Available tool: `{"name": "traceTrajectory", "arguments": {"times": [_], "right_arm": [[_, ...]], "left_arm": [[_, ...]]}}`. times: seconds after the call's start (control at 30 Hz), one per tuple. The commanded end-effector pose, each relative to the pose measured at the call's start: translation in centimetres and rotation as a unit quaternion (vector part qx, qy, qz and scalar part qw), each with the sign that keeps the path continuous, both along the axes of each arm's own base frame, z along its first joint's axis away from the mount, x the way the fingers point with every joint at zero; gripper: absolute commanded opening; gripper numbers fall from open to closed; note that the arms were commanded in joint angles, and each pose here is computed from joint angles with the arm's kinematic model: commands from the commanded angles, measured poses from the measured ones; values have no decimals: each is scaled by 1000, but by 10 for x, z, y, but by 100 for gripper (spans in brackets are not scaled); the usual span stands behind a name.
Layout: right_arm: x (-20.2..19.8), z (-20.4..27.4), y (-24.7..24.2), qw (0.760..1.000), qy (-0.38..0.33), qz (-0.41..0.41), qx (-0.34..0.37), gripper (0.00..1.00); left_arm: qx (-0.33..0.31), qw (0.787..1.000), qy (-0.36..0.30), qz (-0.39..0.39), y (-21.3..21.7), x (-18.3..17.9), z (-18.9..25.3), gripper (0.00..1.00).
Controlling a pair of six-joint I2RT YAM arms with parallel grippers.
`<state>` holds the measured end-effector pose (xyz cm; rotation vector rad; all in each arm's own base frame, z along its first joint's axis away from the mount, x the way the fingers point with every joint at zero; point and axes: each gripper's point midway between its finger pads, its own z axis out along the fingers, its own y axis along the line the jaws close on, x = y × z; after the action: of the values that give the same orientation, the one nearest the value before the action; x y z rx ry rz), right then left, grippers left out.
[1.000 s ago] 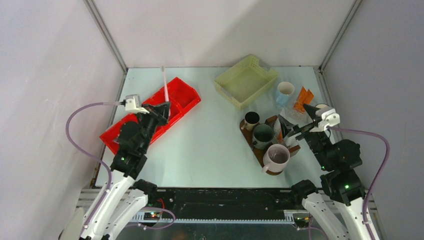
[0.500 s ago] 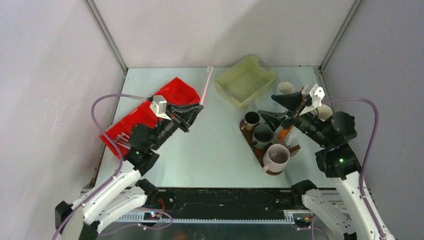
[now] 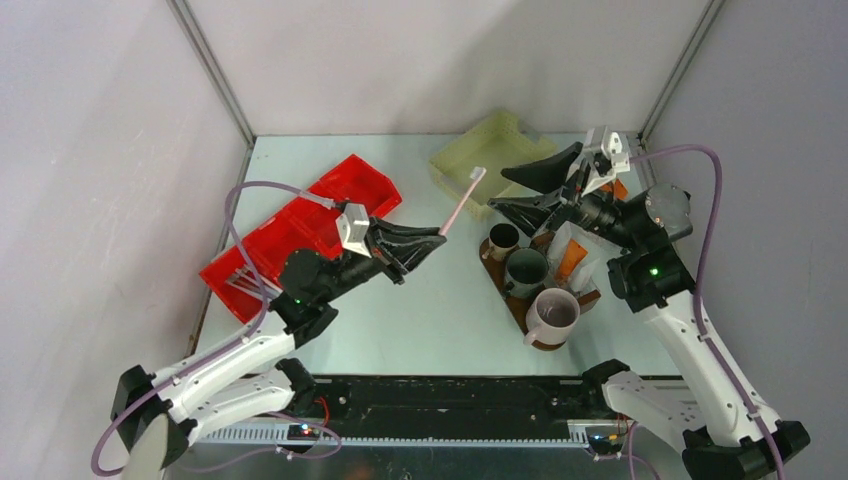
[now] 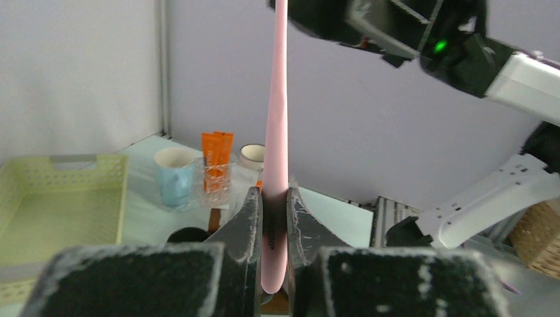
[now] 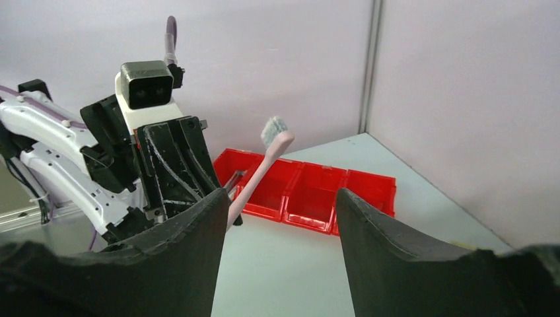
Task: Prepare toiletry sets of a toothbrush and toothpaste on the tray
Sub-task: Pick up the toothbrush from the storage box, then place the toothbrush in the toothpaste holder.
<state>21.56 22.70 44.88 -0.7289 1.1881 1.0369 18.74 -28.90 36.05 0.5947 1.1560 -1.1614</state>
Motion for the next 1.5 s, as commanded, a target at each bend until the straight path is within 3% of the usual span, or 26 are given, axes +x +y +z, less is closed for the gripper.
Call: {"name": "traceTrajectory", "arguments": {"times": [0.0, 0.37, 0.6, 0.8, 0.93, 1.03, 1.27, 1.4, 1.47], "right_arm": [[-18, 33, 9, 997, -51, 49, 19, 62], [-39, 35, 23, 989, -69, 128, 18, 53], [-43, 35, 24, 988, -71, 138, 16, 42], [-43, 30, 25, 987, -68, 143, 7, 26], [-42, 28, 24, 988, -74, 139, 2, 3], [-40, 25, 23, 988, -77, 132, -3, 0], [-23, 23, 14, 990, -100, 94, -16, 0], [-2, 21, -2, 992, -117, 42, -30, 0], [18, 16, -15, 992, -118, -3, -51, 0]], "left_arm": [[-34, 997, -68, -34, -6, -22, 42, 0], [-31, 995, -75, -65, -20, -34, 45, 0], [-29, 994, -79, -73, -23, -38, 45, 0], [-29, 994, -85, -69, -20, -38, 46, 0], [-23, 994, -85, -61, -20, -35, 43, 3], [-14, 995, -82, -46, -19, -30, 38, 19], [16, 997, -67, 30, -5, -7, 29, 76], [50, 993, -32, 102, 14, 14, 17, 94], [59, 984, -6, 170, 34, 32, 18, 98]]}}
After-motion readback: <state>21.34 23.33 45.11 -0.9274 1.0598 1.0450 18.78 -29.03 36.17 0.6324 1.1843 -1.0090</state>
